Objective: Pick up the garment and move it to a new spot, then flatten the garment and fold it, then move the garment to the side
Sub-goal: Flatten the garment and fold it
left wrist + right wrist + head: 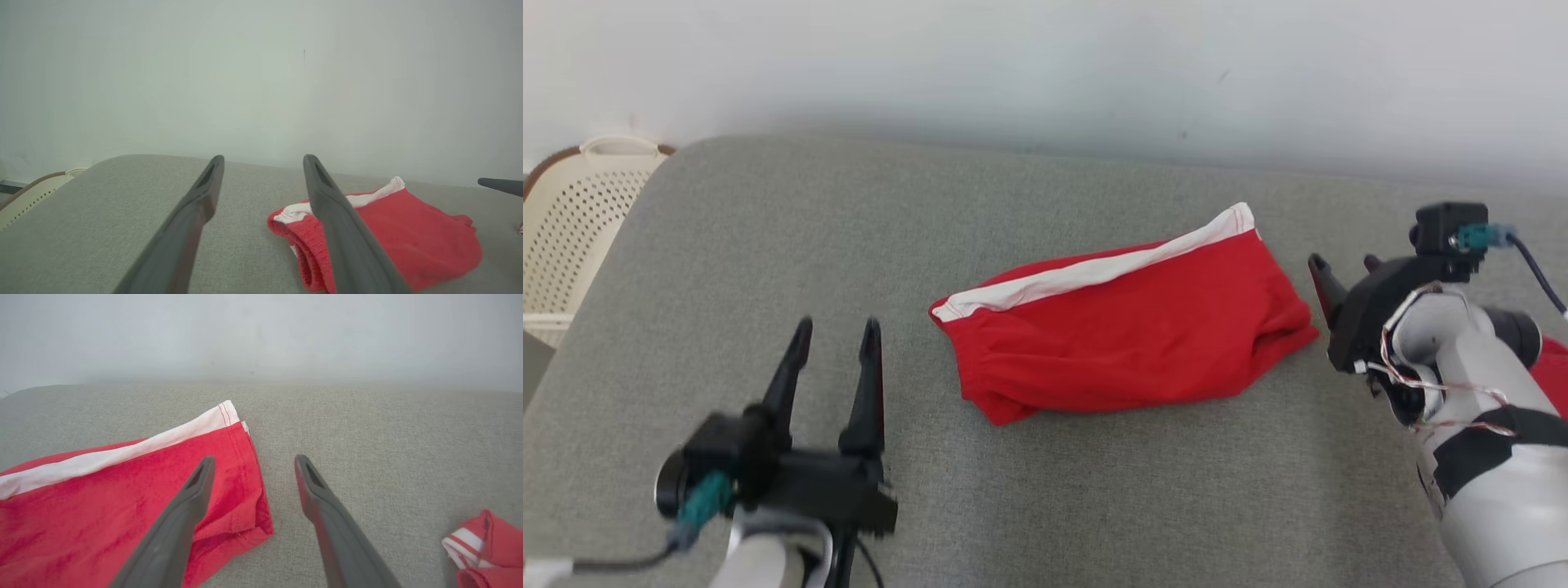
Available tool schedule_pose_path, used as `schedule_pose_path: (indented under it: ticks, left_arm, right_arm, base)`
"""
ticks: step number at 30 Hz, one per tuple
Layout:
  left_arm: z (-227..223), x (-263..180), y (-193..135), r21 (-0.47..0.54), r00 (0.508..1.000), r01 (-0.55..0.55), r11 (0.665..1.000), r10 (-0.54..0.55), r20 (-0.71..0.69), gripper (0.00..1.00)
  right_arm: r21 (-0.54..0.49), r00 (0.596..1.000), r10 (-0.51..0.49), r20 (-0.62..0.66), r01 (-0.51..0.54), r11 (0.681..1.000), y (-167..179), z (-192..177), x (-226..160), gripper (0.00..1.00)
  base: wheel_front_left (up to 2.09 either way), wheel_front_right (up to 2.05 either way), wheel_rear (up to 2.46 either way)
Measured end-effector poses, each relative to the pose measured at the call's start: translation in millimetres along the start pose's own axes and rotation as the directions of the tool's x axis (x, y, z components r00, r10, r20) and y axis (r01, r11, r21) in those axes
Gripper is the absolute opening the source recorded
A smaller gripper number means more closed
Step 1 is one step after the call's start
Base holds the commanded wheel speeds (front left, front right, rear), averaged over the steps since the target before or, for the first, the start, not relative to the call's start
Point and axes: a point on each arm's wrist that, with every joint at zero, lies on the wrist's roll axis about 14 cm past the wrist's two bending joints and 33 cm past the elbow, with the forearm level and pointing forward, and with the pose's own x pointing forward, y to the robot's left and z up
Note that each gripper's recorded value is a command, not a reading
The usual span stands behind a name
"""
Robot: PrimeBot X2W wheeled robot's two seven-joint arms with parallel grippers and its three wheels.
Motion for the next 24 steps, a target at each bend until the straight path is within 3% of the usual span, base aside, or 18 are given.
schedule_pose_path:
  ticks: [11,24]
  left_arm:
    - [-7,-70,-13,0.048,0.999,0.038,0.998,-0.037,-0.018,1.0]
    - [-20,-81,12,0.143,0.997,0.005,0.99,0.006,-0.076,1.0]
  right_arm:
    - [0.129,0.997,-0.074,-0.013,0.075,0.989,-18,-27,-15,1.0]
    - [0.148,0.986,-0.058,-0.158,0.081,0.986,-4,-67,24,1.0]
  base:
    - [0.0,0.0,0.0]
    - [0.0,0.0,0.0]
